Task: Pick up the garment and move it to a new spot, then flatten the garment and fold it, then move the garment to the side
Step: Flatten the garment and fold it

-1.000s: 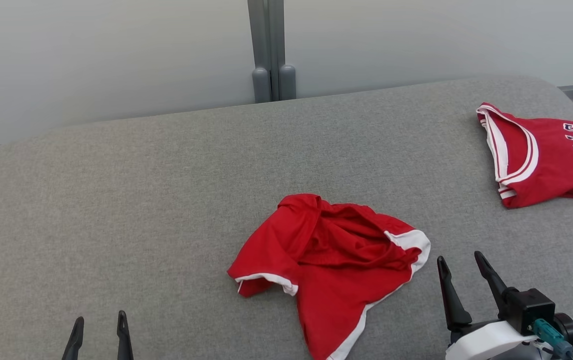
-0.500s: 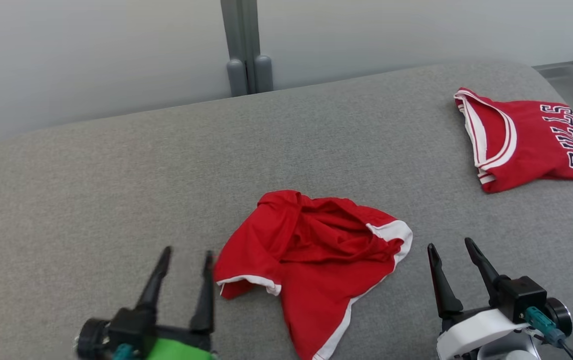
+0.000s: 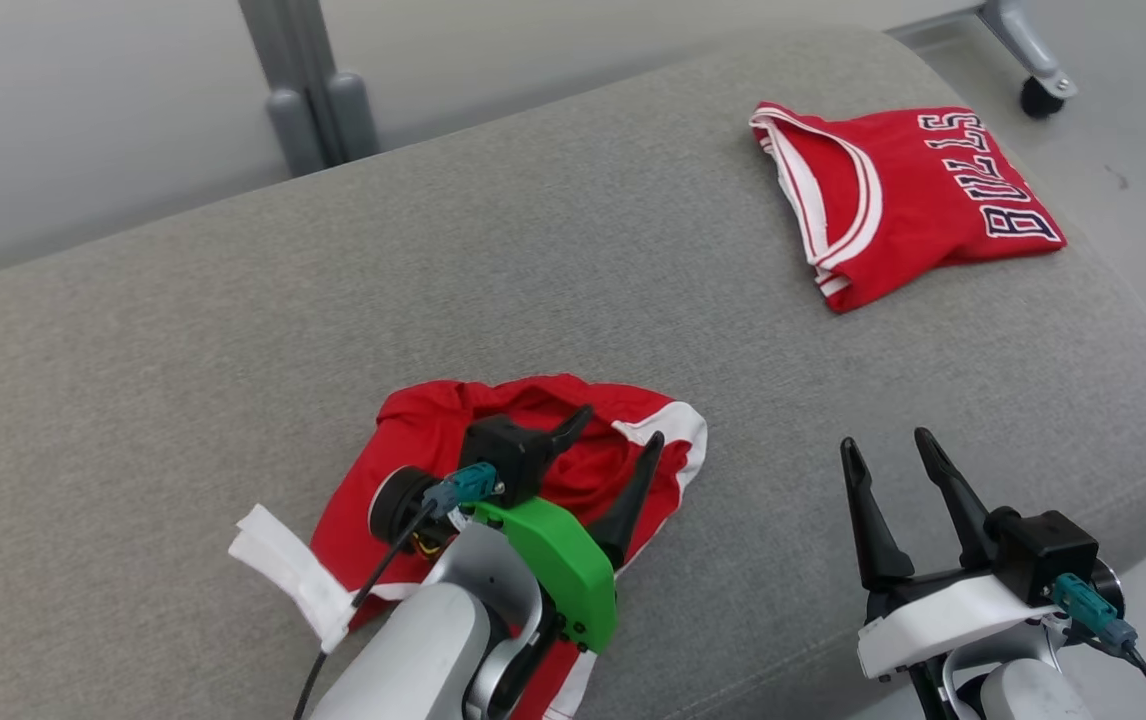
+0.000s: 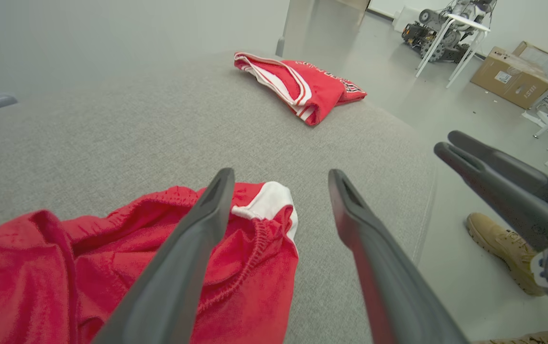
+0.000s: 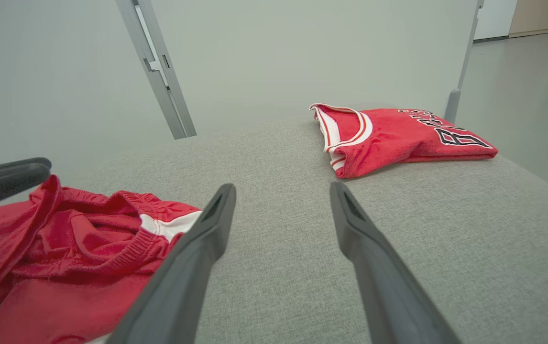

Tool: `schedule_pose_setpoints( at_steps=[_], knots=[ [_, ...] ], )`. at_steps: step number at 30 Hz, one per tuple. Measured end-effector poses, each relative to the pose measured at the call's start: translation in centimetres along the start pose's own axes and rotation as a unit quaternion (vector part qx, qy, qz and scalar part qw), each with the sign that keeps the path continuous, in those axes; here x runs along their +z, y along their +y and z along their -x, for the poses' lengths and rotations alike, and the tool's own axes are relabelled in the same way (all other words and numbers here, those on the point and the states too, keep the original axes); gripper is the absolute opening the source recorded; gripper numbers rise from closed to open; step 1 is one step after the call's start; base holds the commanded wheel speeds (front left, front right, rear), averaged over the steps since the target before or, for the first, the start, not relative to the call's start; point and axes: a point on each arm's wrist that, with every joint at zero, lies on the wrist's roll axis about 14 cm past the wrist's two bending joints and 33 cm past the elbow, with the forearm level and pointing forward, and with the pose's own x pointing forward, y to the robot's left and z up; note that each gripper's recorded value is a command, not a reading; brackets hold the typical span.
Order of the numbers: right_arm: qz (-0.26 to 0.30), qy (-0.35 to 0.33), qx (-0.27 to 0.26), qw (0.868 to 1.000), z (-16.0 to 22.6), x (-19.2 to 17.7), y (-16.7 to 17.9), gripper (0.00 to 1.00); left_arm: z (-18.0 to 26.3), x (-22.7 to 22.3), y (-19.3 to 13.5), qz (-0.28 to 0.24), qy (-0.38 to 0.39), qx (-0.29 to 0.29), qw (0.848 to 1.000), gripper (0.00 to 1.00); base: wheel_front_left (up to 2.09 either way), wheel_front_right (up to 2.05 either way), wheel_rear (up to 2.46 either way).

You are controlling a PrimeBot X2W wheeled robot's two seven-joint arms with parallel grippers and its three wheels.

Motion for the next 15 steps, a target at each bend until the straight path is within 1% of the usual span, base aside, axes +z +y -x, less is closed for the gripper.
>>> schedule_pose_setpoints(
  at_steps=[2,4,7,11,14,15],
  knots=[
    [-0.002,0.004,-0.018,1.000,0.6,-0.2,-1.1,1.00,-1.1,-1.9,0.3,0.017,0.052,0.009,0.998,1.00,0.00,0.00,0.00],
    [-0.004,0.007,-0.034,0.999,1.1,-0.3,-1.9,1.00,-1.8,-3.8,0.4,0.016,0.099,0.013,0.995,1.00,0.00,0.00,0.00],
    [-0.005,0.011,-0.058,0.998,1.9,-0.4,-3.2,1.00,-2.6,-5.6,0.7,0.026,0.140,0.023,0.989,1.00,0.00,0.00,0.00],
    [-0.003,0.017,-0.082,0.996,2.9,-0.6,-4.5,1.00,-3.8,-6.3,0.8,0.019,0.150,0.023,0.988,1.00,0.00,0.00,0.00],
    [-0.001,0.022,-0.094,0.995,3.3,-0.8,-5.1,1.00,-4.3,-6.9,0.7,0.031,0.154,0.019,0.987,1.00,0.00,0.00,0.00],
    [0.000,0.023,-0.096,0.995,3.3,-0.8,-5.2,1.00,-4.4,-6.8,1.0,0.037,0.152,0.026,0.987,1.00,0.00,0.00,0.00]
  ],
)
